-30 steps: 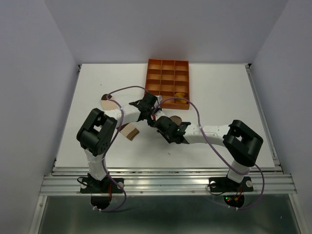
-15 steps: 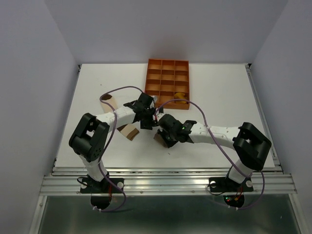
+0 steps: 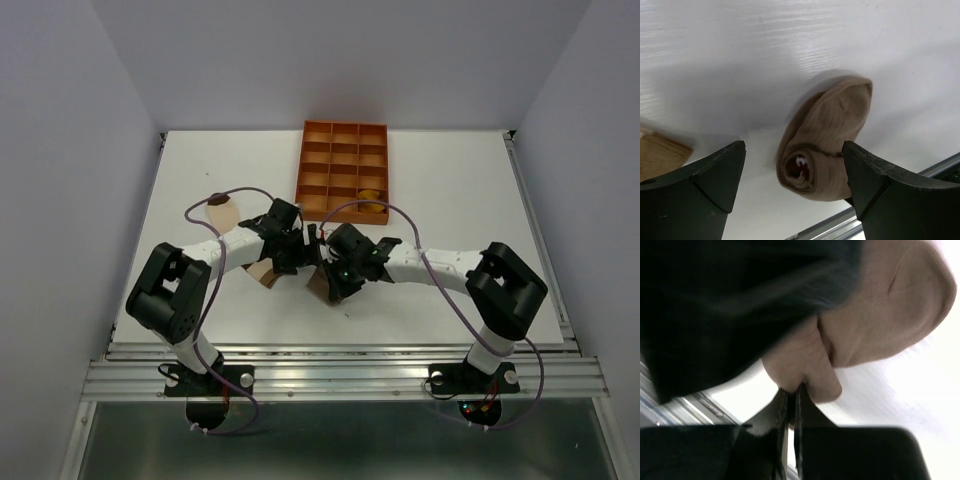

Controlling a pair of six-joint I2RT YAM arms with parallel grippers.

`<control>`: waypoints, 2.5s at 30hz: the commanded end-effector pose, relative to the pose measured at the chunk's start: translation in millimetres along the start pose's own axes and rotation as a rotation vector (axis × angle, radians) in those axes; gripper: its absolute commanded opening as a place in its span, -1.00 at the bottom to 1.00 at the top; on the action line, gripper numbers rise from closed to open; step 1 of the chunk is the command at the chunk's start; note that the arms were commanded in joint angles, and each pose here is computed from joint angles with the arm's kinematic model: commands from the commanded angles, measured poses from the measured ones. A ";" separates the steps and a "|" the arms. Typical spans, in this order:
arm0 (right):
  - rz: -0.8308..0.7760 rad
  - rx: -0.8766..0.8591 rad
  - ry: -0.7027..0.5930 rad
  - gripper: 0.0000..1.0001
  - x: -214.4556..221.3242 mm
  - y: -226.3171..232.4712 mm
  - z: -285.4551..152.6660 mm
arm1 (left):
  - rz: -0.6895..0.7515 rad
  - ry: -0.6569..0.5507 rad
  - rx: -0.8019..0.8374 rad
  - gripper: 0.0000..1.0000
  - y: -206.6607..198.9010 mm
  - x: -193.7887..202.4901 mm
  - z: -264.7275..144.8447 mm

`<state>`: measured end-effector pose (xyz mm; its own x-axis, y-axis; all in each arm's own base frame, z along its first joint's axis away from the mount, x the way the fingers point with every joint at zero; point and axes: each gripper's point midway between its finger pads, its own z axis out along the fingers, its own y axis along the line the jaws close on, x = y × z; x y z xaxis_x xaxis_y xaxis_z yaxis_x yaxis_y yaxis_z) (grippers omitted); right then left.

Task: Roll the socks
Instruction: Roll the sock at the center of the board.

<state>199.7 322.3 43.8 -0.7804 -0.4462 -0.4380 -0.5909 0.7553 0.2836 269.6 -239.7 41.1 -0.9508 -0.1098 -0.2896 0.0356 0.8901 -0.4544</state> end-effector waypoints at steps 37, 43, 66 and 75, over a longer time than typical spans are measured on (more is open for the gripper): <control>0.548 -0.406 0.183 -0.99 -39.1 -24.9 8.1 | 0.055 -0.162 0.260 0.79 -23.5 -8.0 -33.8; 0.601 -0.365 0.195 -0.99 -37.4 -37.6 14.5 | 0.038 -0.120 0.272 0.79 -25.0 -7.8 -16.6; 0.623 -0.309 0.186 -0.92 -45.4 -58.9 27.9 | 0.009 -0.078 0.184 -0.37 -16.5 -18.2 19.3; 0.460 -0.198 0.006 -0.11 -75.3 -73.7 -2.7 | 0.056 -0.035 0.071 -1.00 -14.4 -13.4 36.1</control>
<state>271.4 315.9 41.6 -0.9950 -0.0989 -0.0100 -0.0777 0.7113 0.6986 296.6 -270.2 37.9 -0.9271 -0.1322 -0.3508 0.1096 0.7994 -0.5907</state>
